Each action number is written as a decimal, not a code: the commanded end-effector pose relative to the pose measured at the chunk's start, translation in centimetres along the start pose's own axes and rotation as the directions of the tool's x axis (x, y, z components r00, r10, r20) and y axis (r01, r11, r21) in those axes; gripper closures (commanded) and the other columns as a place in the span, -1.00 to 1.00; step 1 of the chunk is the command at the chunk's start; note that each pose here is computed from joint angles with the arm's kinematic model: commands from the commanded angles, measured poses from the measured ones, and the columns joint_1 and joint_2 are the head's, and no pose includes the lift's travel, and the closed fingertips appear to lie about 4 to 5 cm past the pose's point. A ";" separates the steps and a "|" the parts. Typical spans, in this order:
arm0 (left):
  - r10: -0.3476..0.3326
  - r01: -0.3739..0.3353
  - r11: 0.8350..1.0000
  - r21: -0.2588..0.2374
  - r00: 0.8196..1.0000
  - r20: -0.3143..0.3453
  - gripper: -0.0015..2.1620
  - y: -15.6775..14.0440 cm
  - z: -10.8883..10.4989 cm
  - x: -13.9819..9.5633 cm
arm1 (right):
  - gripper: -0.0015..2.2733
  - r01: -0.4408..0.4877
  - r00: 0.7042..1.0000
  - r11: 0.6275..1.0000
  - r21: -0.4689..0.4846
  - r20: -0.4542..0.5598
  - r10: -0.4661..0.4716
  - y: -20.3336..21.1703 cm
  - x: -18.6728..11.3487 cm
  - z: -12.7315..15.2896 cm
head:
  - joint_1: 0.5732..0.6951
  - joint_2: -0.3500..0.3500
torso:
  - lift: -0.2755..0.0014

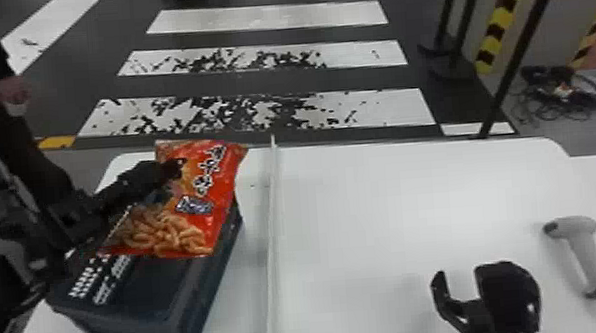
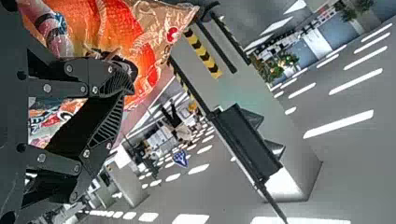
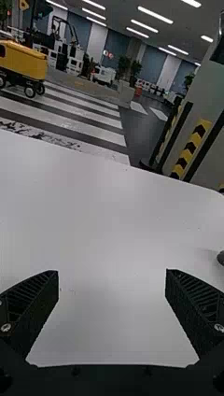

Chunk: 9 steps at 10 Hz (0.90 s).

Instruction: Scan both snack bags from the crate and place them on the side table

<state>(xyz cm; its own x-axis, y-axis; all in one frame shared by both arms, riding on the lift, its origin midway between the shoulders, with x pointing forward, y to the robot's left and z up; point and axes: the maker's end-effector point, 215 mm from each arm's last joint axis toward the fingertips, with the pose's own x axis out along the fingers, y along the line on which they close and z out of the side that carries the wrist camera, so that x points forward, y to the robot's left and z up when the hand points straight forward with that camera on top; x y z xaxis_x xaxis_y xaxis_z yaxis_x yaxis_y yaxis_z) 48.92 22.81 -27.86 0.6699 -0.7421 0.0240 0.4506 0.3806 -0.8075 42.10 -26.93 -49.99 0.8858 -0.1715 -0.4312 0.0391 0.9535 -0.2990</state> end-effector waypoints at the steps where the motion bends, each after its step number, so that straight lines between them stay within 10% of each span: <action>1: -0.047 0.047 0.999 0.019 0.999 -0.005 0.97 -2.3 -1.3 3.7 | -0.93 0.004 1.000 1.000 0.004 0.001 -0.004 -0.2 -0.1 0.0 | 1.00 -0.11 | 0.28; 6: -0.049 0.040 0.962 0.271 0.998 0.026 0.97 -7.6 -4.6 16.2 | -0.93 0.010 1.000 0.999 0.036 0.018 -0.011 -0.8 -0.3 1.0 | 1.00 -0.57 | 0.28; 9: -0.035 0.006 0.946 0.323 0.996 0.085 0.97 -8.5 -7.5 21.2 | -0.93 0.028 0.999 0.998 0.060 0.026 -0.030 -2.0 -0.4 1.5 | 1.00 -0.76 | 0.28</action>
<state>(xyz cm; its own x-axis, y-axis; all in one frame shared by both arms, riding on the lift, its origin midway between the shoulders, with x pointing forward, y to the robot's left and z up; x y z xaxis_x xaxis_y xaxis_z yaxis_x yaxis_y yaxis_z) 55.11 1.11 -24.77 0.7090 -0.6997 0.0882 0.6079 0.5429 -0.5794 42.36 -28.12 -48.16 0.8954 -0.1894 -0.4029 0.0846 0.9609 -0.2637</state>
